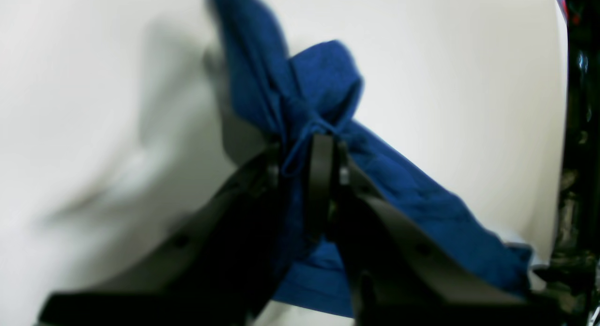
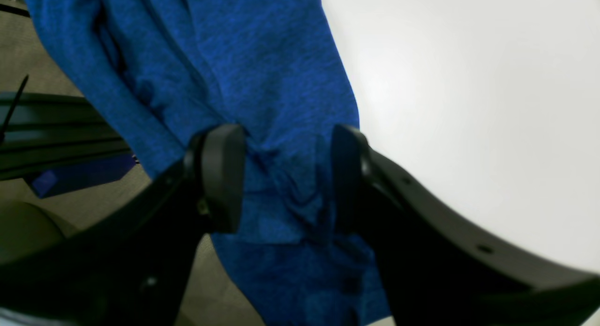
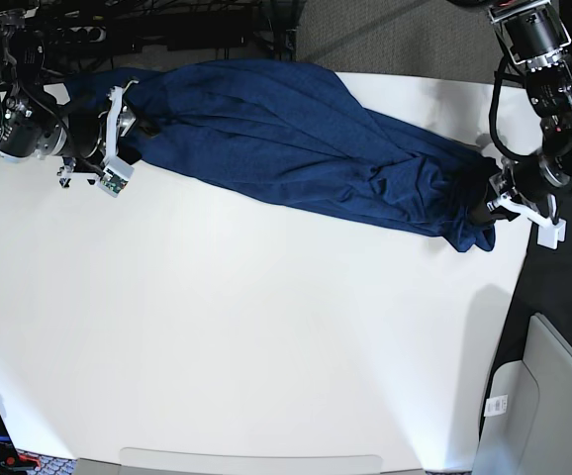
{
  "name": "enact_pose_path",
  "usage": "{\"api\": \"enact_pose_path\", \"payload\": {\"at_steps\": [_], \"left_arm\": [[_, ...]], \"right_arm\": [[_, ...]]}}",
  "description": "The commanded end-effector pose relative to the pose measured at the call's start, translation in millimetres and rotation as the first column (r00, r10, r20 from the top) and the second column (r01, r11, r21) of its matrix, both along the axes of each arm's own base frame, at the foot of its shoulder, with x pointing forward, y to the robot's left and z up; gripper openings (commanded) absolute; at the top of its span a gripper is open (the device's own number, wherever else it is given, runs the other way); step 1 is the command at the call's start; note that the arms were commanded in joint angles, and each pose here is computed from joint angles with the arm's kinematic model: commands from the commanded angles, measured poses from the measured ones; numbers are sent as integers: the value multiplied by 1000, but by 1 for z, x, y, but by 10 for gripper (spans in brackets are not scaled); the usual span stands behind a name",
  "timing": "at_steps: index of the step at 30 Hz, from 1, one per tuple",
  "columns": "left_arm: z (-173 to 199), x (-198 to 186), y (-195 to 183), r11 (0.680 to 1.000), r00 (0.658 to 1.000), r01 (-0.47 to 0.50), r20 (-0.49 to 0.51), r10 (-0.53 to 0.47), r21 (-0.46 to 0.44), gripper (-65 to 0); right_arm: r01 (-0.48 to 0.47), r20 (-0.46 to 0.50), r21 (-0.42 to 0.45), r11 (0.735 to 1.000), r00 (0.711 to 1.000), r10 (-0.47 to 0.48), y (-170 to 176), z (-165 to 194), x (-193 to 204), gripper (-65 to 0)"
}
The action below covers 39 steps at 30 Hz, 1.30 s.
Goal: Fold the T-shirt properly
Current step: 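Fold the shirt's other end with the left gripper toward the right gripper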
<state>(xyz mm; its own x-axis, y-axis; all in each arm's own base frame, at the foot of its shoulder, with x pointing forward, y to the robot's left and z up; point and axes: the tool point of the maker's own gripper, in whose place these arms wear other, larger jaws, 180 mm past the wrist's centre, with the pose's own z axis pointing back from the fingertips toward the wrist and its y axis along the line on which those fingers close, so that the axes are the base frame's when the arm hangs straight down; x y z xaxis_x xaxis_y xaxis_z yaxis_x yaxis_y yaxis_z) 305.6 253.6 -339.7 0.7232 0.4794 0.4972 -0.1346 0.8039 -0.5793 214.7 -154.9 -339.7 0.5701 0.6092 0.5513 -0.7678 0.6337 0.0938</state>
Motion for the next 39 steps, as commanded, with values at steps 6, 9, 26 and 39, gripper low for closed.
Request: {"api": "enact_pose_path", "payload": {"at_steps": [6,9,26,39], "left_arm": [[40,-11,-59,985,980,169,106,-171,30,-647],[44,-20,-96,961,954,275,126,-272,-6,-647],[56,-59,-241,802,818,571,209,-536,-175,-646],[46,-70,-282,744,794,608,194,-576,-279,-569]], "right_arm": [[6,49,-63,998,999,-3,-11,3,10,-455],[11,62,-90,996,998,-6,-15,3,13,-463],[52,38,-155,986,998,-47,-31,-14,14,-464],[60,34,-137,989,998,-56,-26,-16,13,-464]]}}
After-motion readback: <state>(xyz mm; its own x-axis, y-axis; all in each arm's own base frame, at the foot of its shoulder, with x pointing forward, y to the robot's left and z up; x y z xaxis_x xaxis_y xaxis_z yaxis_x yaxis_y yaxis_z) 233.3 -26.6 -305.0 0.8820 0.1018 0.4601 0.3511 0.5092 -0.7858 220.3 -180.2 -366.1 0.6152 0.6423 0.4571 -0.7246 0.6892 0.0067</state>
